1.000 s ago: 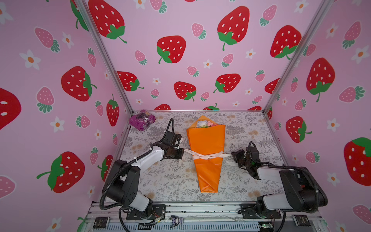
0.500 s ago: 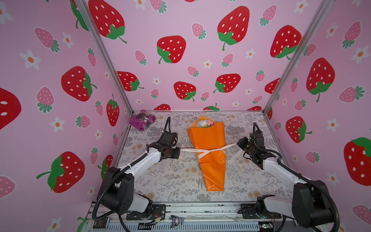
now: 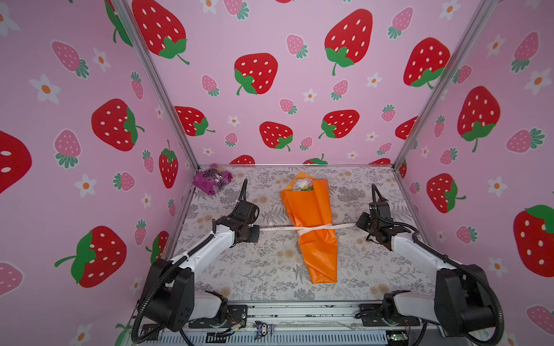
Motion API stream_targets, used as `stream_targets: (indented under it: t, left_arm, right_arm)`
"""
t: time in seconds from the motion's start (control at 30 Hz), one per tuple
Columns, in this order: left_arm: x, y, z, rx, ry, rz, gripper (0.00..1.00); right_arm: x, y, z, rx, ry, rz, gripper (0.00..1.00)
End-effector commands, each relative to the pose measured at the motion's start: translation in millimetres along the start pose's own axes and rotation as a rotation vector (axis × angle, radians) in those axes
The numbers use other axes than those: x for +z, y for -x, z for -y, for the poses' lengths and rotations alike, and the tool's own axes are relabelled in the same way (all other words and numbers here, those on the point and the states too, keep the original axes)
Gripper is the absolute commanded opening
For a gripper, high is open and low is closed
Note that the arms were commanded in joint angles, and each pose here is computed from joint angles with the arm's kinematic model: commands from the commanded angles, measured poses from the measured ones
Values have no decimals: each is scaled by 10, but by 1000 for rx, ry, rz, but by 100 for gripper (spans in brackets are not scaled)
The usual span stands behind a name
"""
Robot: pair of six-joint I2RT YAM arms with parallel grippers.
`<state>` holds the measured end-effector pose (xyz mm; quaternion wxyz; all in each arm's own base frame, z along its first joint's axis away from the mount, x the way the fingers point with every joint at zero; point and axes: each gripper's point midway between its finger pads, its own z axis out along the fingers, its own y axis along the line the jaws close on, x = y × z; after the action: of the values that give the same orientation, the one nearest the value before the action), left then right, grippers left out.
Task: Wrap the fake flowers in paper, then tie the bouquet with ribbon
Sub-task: 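Pull both ribbon ends far outward toward the booth sides, tightening around the bouquet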
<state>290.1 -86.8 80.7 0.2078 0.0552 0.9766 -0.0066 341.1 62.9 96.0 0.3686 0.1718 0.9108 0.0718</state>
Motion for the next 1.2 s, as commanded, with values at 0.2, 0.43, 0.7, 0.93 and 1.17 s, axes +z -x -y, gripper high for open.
stream_targets:
  t: [0.2, 0.43, 0.7, 0.93, 1.17]
  left_arm:
    - [-78, -10, -591, -171, 154, 36, 0]
    - [-88, 50, -907, -340, 127, 52, 0]
    - [-67, 57, -1200, -512, 100, 84, 0]
    - [-77, 83, -1477, -649, 79, 111, 0]
    - [-100, 46, -1809, -820, 50, 144, 0]
  right_arm:
    - [-96, 400, 356, -52, -175, 99, 0]
    - [-15, 496, 491, -31, -180, 97, 0]
    - [61, 634, 692, 8, -233, 115, 0]
    - [-219, 978, 970, -22, -441, 240, 0]
    - [-229, 1014, 1063, -23, -485, 243, 0]
